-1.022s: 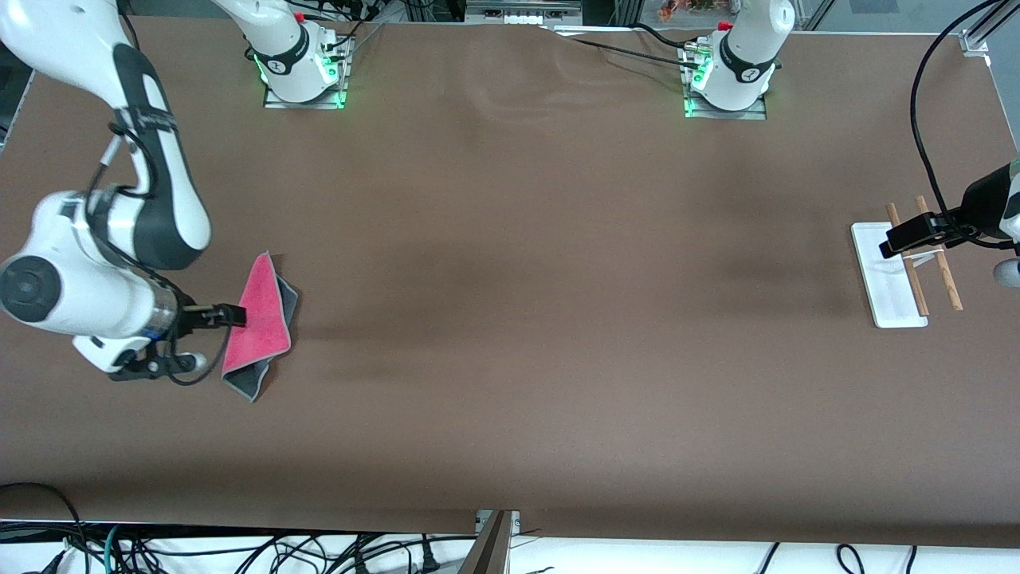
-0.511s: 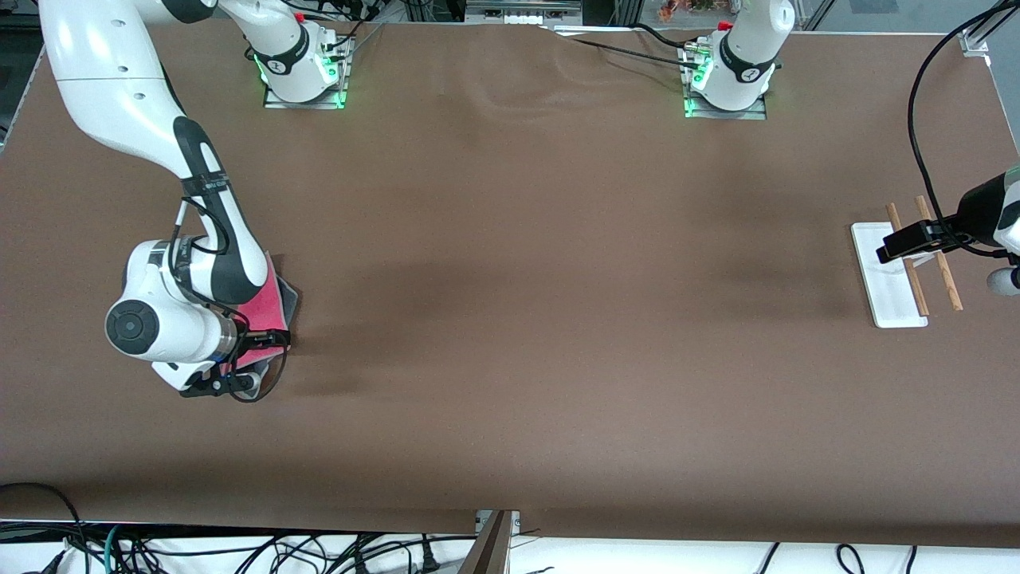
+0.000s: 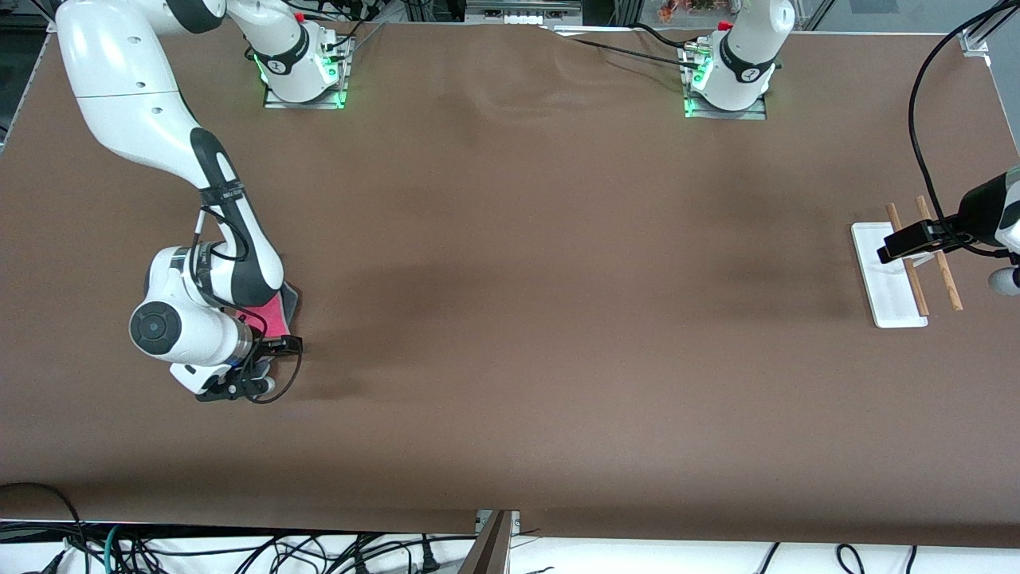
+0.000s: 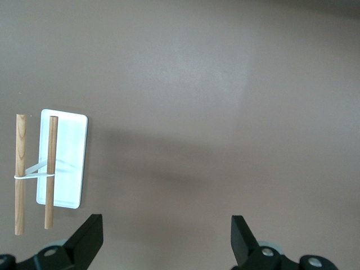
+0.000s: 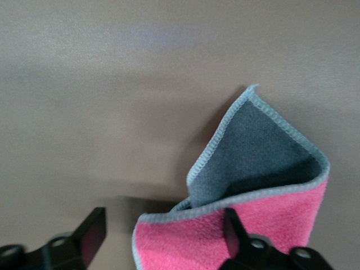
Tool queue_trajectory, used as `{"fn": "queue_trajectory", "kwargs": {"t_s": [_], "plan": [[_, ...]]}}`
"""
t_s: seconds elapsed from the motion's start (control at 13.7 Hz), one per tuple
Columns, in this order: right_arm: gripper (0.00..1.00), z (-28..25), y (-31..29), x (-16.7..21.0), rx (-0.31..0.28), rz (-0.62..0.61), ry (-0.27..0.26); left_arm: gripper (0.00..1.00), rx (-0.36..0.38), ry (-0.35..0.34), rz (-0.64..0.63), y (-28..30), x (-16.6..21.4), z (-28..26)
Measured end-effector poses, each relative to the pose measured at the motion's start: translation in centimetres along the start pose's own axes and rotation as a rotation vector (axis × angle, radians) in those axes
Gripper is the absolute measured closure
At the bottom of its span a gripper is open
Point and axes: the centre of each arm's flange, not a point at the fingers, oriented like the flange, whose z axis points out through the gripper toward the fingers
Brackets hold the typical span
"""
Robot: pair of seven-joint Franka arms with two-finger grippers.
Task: Pass towel and hang on rack
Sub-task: 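Close the right gripper on the towel corner and lift it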
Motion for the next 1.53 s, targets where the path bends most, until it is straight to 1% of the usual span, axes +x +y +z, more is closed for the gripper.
{"fn": "queue_trajectory", "kwargs": {"t_s": [0.07,0.29,0.36,0.44,0.51,0.58,0.73,0.88,0.95,1.24,1.39,1.53], "plan": [[0.3,0.2,0.0,0.0,0.0,0.0,-0.002,0.0,0.0,0.0,-0.003,0.0,0.0,0.0],[0.59,0.3,0.0,0.0,0.0,0.0,-0.003,0.0,0.0,-0.004,-0.024,-0.5,0.2,0.3],[0.59,0.2,0.0,0.0,0.0,0.0,-0.003,0.0,0.0,-0.006,-0.028,-0.8,0.3,0.4],[0.67,0.2,0.0,0.0,0.0,0.0,-0.001,0.0,0.0,-0.008,-0.031,-0.9,0.4,0.5],[0.8,0.1,0.0,0.1,0.0,0.0,-0.001,0.0,0.0,-0.009,-0.033,-1.1,0.4,0.6],[0.85,0.0,0.0,0.1,0.0,0.0,0.0,0.0,0.0,-0.01,-0.033,-1.1,0.5,0.7],[0.85,-0.2,0.0,0.2,0.0,0.0,-0.004,0.0,0.0,-0.011,0.0,-1.0,0.5,0.7],[0.85,-1.0,-0.1,0.3,0.001,-0.002,-0.027,0.0,0.0,-0.012,0.059,-1.3,0.5,0.8],[0.92,-1.9,-0.2,0.5,0.002,-0.004,-0.045,0.0,-0.001,-0.012,0.067,-1.6,0.6,0.8],[0.96,-6.1,-2.0,1.1,0.02,-0.03,-0.101,0.0,-0.001,-0.013,0.076,-2.0,0.6,0.7],[0.96,-8.1,-3.4,1.2,0.031,-0.05,-0.11,0.0,-0.001,-0.013,0.077,-2.0,0.6,0.7],[0.96,-9.9,-5.0,1.4,0.045,-0.072,-0.098,0.0,-0.001,-0.013,0.077,-2.0,0.6,0.7]]}}
